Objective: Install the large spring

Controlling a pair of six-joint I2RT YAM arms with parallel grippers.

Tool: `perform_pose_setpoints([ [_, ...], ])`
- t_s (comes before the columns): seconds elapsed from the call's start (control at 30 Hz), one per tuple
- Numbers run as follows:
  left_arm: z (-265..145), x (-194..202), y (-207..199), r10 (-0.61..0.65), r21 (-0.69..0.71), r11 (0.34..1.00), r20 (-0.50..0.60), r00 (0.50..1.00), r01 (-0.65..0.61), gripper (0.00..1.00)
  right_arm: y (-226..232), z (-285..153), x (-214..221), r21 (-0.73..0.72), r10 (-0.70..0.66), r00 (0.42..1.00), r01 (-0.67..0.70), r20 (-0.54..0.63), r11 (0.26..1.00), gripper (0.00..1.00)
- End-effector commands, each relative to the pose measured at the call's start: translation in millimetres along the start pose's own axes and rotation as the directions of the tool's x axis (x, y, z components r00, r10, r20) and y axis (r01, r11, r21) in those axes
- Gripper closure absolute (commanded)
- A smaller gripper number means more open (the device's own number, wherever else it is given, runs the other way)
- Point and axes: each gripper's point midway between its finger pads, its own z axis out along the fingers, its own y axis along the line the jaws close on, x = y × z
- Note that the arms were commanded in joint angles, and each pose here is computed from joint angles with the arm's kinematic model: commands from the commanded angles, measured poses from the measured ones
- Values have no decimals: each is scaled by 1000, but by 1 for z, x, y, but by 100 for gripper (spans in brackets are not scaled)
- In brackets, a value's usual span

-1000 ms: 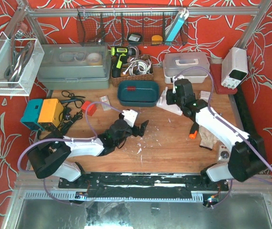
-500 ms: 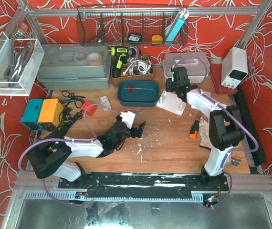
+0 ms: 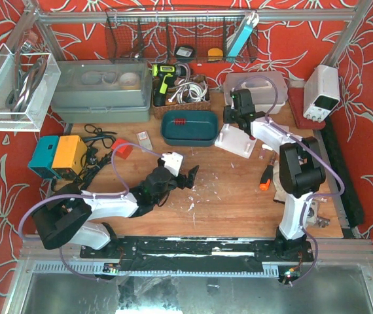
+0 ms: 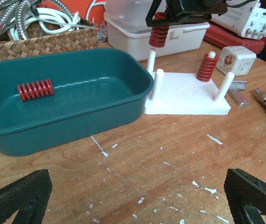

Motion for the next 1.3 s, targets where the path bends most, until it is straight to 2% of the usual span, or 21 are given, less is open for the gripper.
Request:
perform_pose_setpoints([
  [0.0, -5, -11, 2, -25, -7, 1000, 43, 999, 25, 0, 3, 5, -8, -10, 3, 1000, -3, 9, 1000, 100],
  [0.4, -8, -13, 2, -30, 0, 1000, 57, 998, 30, 0, -4, 31, 10, 39, -13, 999, 15, -41, 999, 100],
  [0.5, -8, -13, 2, -30, -1, 1000, 58, 998, 31, 0, -3, 36, 13, 32, -14, 998, 16, -57, 999, 97],
  [0.77, -9, -12, 2, -32, 1, 999, 63, 998, 32, 0, -3, 30, 8, 41, -7, 997, 10, -71, 999, 55],
  [0.9, -8, -11, 4, -27, -15, 999, 57, 998, 28, 0, -5, 13, 2, 48, 2, 997, 1, -77, 999, 39],
  [1.07, -7, -10, 5, -25, -24, 999, 54, 998, 26, 0, -6, -25, 2, 40, 28, 993, -23, -111, 999, 30],
  [1.27, -5, -10, 19, -16, -112, 994, 40, 999, 20, 0, -2, -92, 11, -30, 28, 989, -32, -143, 999, 23],
])
